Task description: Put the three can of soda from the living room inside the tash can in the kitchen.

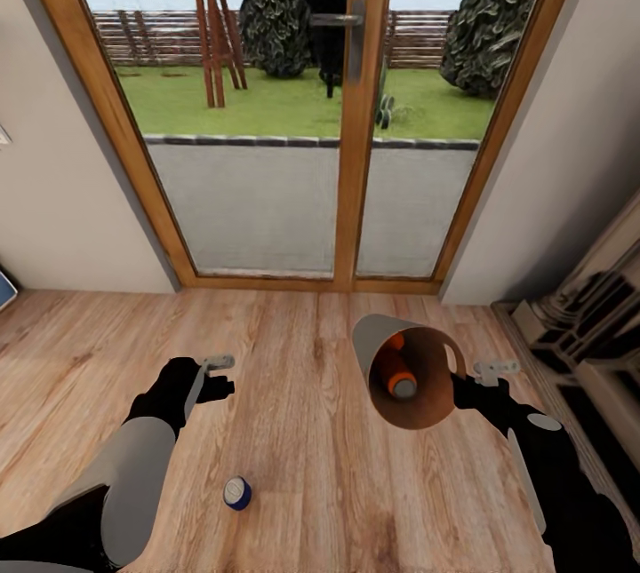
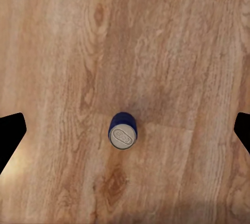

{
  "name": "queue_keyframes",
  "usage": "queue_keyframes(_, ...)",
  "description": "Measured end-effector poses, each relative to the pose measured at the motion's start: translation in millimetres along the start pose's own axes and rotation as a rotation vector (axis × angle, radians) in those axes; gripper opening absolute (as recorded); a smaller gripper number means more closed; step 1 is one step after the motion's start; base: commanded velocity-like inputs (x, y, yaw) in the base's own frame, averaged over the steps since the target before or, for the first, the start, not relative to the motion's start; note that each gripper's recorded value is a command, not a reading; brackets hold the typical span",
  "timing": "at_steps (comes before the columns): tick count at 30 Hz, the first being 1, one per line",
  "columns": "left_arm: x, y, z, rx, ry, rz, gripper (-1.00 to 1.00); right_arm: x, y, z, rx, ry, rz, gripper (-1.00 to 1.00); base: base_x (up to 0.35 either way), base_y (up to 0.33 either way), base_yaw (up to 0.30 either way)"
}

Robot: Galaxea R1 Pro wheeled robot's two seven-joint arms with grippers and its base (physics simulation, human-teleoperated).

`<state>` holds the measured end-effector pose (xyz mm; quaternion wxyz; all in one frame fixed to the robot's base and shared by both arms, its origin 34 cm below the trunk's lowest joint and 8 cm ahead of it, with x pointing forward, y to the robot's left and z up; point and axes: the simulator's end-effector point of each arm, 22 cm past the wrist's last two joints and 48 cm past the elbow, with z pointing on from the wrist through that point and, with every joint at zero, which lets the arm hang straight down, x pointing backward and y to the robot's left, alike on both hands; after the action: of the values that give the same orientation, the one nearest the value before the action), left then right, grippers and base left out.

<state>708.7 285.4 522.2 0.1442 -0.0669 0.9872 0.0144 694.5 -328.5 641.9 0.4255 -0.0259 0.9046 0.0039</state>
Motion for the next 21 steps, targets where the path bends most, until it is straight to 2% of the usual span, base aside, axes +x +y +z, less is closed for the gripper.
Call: queue_keyframes(21,28.9,1.2,52.9,-0.004,0.03,0.001,1.0,47.8,2.0,30.3,-0.002,0.027,-0.007,-1.0,0.0,0.0,0.0)
